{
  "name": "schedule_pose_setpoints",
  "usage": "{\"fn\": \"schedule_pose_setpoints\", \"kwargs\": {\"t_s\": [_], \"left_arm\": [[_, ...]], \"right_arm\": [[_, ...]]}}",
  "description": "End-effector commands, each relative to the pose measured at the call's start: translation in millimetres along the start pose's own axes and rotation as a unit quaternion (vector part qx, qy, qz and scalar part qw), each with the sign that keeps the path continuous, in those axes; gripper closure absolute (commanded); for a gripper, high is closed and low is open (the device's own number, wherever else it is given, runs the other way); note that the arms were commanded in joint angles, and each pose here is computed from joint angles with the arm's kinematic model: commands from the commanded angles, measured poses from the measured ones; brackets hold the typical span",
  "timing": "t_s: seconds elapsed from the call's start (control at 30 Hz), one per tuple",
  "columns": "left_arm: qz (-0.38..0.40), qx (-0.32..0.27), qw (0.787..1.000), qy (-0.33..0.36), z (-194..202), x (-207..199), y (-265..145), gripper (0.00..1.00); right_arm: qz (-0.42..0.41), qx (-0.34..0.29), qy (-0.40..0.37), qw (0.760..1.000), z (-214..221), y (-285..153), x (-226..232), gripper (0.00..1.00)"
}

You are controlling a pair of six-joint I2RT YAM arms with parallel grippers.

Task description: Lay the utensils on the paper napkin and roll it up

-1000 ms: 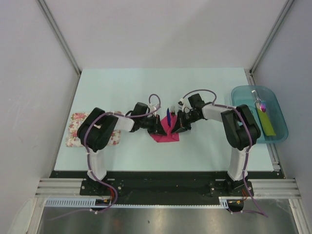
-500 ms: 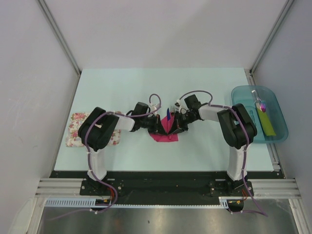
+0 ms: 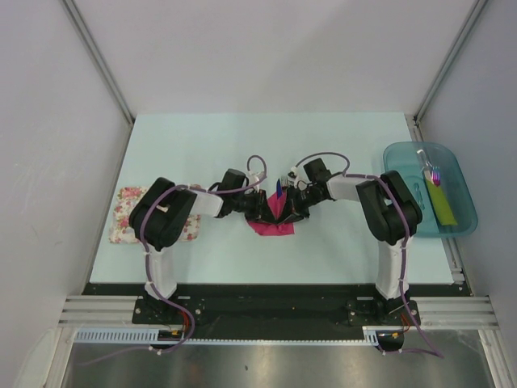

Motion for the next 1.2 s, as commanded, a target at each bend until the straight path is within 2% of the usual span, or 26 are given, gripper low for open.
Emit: {"fn": "schedule_pose_setpoints", "kwargs": {"t_s": [0.0,0.03,0.07,0.13,0.23,0.4,0.43,0.53,0.8,1.17], "left_arm": [[0.017,-0.03,0.999,0.031,-15,-19,-16,0.71],[0.019,-0.038,0.999,0.033,-17,-20,-21,0.68],[0.018,-0.049,0.998,0.029,-19,-19,-30,0.65],[0.014,-0.061,0.998,0.027,-22,-17,-41,0.64],[0.007,-0.081,0.996,0.02,-30,-10,-59,0.55],[0.011,-0.101,0.995,0.008,-43,-4,-73,0.52],[0.016,-0.107,0.994,0.011,-48,-7,-73,0.52],[0.031,-0.115,0.993,0.008,-59,-13,-70,0.51],[0.057,-0.106,0.993,0.002,-74,-31,-45,0.58],[0.038,-0.033,0.999,-0.014,-38,-24,-12,0.74]], "right_arm": [[-0.011,-0.003,-0.007,1.0,-7,7,3,0.88],[-0.012,-0.004,-0.008,1.0,-8,7,3,0.86],[-0.013,-0.005,-0.007,1.0,-9,8,2,0.8],[-0.015,-0.005,-0.005,1.0,-9,9,2,0.77],[-0.018,-0.007,-0.006,1.0,-10,11,3,0.71],[-0.02,-0.009,-0.008,1.0,-11,14,6,0.57],[-0.02,-0.009,-0.008,1.0,-11,14,6,0.5],[-0.017,-0.009,-0.008,1.0,-10,14,6,0.39],[-0.016,-0.01,-0.009,1.0,-9,15,5,0.38],[-0.013,-0.011,-0.01,1.0,-9,16,5,0.39]]}}
Point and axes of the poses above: each gripper's point midway between its finger pads, its own y axis out along the fingers, its own x axis along the line the jaws close on, z = x × y, the point moved 5 cm from there along -y, back along the fingers, and after that the axes turned 4 degrees about -y, right-handed, at the moved point
